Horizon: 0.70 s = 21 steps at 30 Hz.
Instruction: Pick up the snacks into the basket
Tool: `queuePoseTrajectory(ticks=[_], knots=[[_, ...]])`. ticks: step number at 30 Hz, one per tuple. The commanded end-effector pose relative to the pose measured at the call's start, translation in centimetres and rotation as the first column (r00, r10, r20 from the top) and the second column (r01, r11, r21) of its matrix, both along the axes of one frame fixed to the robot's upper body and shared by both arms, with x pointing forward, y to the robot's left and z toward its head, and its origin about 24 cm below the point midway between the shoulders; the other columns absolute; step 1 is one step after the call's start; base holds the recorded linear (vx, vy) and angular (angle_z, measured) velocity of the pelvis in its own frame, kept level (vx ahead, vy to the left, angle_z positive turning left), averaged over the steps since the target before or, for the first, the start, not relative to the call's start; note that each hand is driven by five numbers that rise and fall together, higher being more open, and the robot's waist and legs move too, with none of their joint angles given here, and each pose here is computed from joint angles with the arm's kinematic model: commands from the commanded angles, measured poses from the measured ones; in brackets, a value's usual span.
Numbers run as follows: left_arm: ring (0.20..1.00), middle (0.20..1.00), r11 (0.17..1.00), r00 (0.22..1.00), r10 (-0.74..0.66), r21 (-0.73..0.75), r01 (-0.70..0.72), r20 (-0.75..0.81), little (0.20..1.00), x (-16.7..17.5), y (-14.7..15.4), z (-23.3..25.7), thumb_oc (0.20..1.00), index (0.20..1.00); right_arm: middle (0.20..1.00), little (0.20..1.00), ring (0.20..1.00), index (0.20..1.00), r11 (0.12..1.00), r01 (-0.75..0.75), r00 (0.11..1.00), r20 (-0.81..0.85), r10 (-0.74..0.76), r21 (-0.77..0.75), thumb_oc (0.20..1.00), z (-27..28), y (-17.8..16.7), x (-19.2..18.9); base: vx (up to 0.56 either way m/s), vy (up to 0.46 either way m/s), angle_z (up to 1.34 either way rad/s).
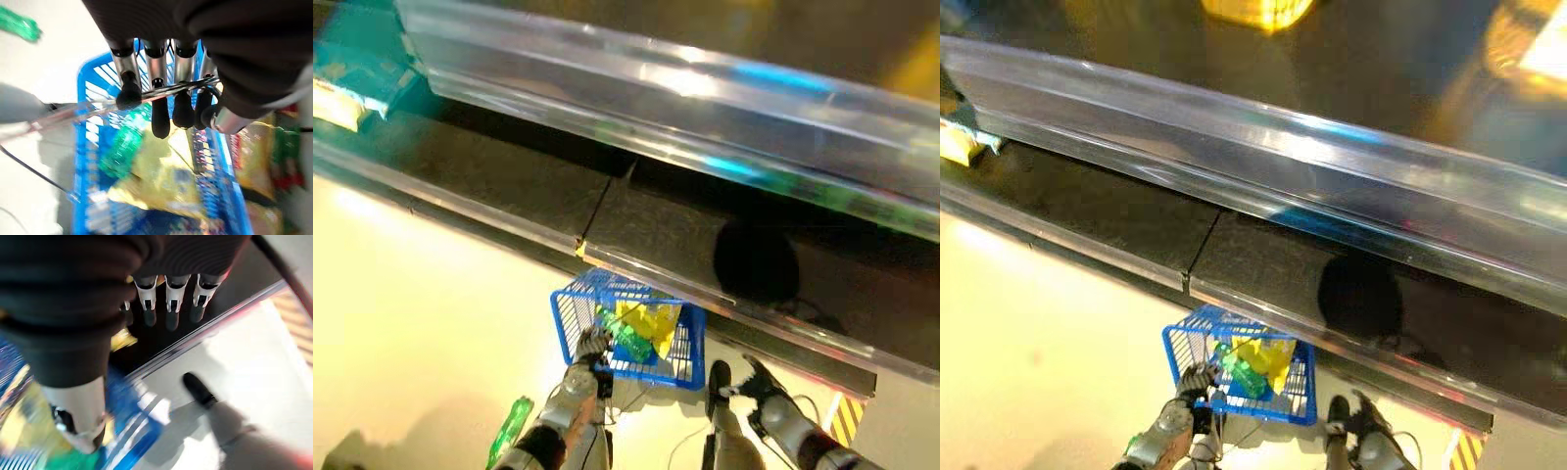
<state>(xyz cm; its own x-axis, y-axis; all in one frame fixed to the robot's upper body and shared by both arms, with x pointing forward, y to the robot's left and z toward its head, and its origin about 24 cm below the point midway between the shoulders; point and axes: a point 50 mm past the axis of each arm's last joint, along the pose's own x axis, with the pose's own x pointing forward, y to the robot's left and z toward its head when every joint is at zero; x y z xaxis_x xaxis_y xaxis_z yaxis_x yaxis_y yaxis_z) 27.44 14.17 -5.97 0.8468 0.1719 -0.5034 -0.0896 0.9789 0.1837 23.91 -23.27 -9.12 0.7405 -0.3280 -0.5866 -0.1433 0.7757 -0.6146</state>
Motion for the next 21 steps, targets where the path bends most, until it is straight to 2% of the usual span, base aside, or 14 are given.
queuePoseTrajectory(ticks=[1, 2, 4, 5, 6, 8, 9, 10, 11, 14, 16, 21], knots=[[0.200, 0.200, 0.980, 0.987, -0.039, 0.189, 0.068, -0.154, 0.200, -1.9, 1.8, -2.9, 0.200, 0.200, 1.000, 1.000, 1.000, 1.000, 0.991, 0.132, 0.985, -0.119, -0.128, 0.028, 1.000, -2.3, -1.5, -3.8, 0.11, -0.040, -0.03], [0.200, 0.200, 0.980, 0.987, -0.039, 0.189, 0.068, -0.154, 0.200, -1.9, 1.8, -2.8, 0.200, 0.200, 1.000, 1.000, 1.000, 1.000, 0.991, 0.132, 0.985, -0.119, -0.128, 0.028, 1.000, -2.3, -1.5, -3.8, 0.16, -0.063, -0.09], [0.200, 0.200, 0.979, 0.966, -0.015, 0.191, 0.067, -0.258, 0.200, -4.1, 2.8, -4.7, 0.200, 0.200, 1.000, 1.000, 1.000, 1.000, 0.977, 0.212, 0.959, -0.196, -0.202, 0.027, 1.000, -3.5, -2.4, -6.4, 0.14, -0.065, -0.11], [0.200, 0.200, 0.978, 0.940, -0.007, 0.192, 0.077, -0.342, 0.200, -6.3, 3.2, -6.3, 0.200, 0.200, 1.000, 1.000, 1.000, 1.000, 0.945, 0.327, 0.914, -0.261, -0.310, 0.023, 1.000, -4.4, -3.5, -9.2, 0.12, -0.066, 0.06], [0.200, 0.200, 0.978, 0.940, -0.007, 0.192, 0.078, -0.342, 0.200, -6.3, 3.2, -6.3, 0.200, 0.200, 1.000, 1.000, 1.000, 1.000, 0.945, 0.327, 0.914, -0.262, -0.310, 0.023, 1.000, -4.4, -3.5, -9.2, 0.10, -0.067, 0.12], [0.200, 0.200, 0.974, 0.869, 0.006, 0.200, 0.108, -0.495, 0.200, -10.6, 4.0, -8.6, 0.200, 0.200, 1.000, 1.000, 1.000, 1.000, 0.891, 0.453, 0.835, -0.355, -0.421, 0.010, 1.000, -5.5, -4.1, -13.0, 0.10, -0.063, 0.26], [0.200, 0.200, 0.974, 0.869, 0.006, 0.200, 0.108, -0.495, 0.200, -10.7, 4.0, -8.6, 0.200, 0.200, 1.000, 1.000, 1.000, 1.000, 0.891, 0.453, 0.835, -0.356, -0.421, 0.009, 1.000, -5.5, -4.1, -13.0, 0.14, -0.080, 0.30], [0.200, 0.200, 0.978, 0.818, 0.022, 0.184, 0.103, -0.574, 0.200, -13.4, 4.4, -9.7, 0.200, 0.200, 1.000, 1.000, 1.000, 1.000, 0.871, 0.490, 0.794, -0.410, -0.448, -0.001, 1.000, -6.0, -4.1, -15.0, 0.07, -0.037, 0.19], [0.200, 0.200, 0.978, 0.818, 0.022, 0.184, 0.103, -0.575, 0.200, -13.4, 4.4, -9.7, 0.200, 0.200, 1.000, 1.000, 1.000, 1.000, 0.871, 0.490, 0.794, -0.411, -0.448, -0.002, 1.000, -6.0, -4.1, -15.0, 0.09, -0.047, 0.08], [0.200, 0.200, 0.989, 0.747, 0.069, 0.144, 0.037, -0.662, 0.200, -16.8, 5.0, -10.7, 0.200, 0.200, 1.000, 1.000, 1.000, 1.000, 0.862, 0.508, 0.768, -0.457, -0.450, 0.005, 1.000, -6.5, -3.6, -16.3, 0.02, -0.014, -0.03], [0.200, 0.200, 0.991, 0.748, 0.092, 0.136, -0.002, -0.658, 0.200, -16.8, 5.3, -10.7, 0.200, 0.200, 1.000, 1.000, 1.000, 1.000, 0.867, 0.499, 0.768, -0.470, -0.435, 0.012, 1.000, -6.7, -3.1, -16.6, 0.04, -0.027, -0.07], [0.200, 0.200, 0.988, 0.738, 0.021, 0.128, 0.089, -0.675, 0.200, -16.8, 5.7, -10.7, 0.200, 0.200, 1.000, 1.000, 1.000, 1.000, 0.905, 0.424, 0.780, -0.514, -0.356, 0.017, 1.000, -7.0, -2.3, -16.6, 0.03, -0.008, -0.09]])
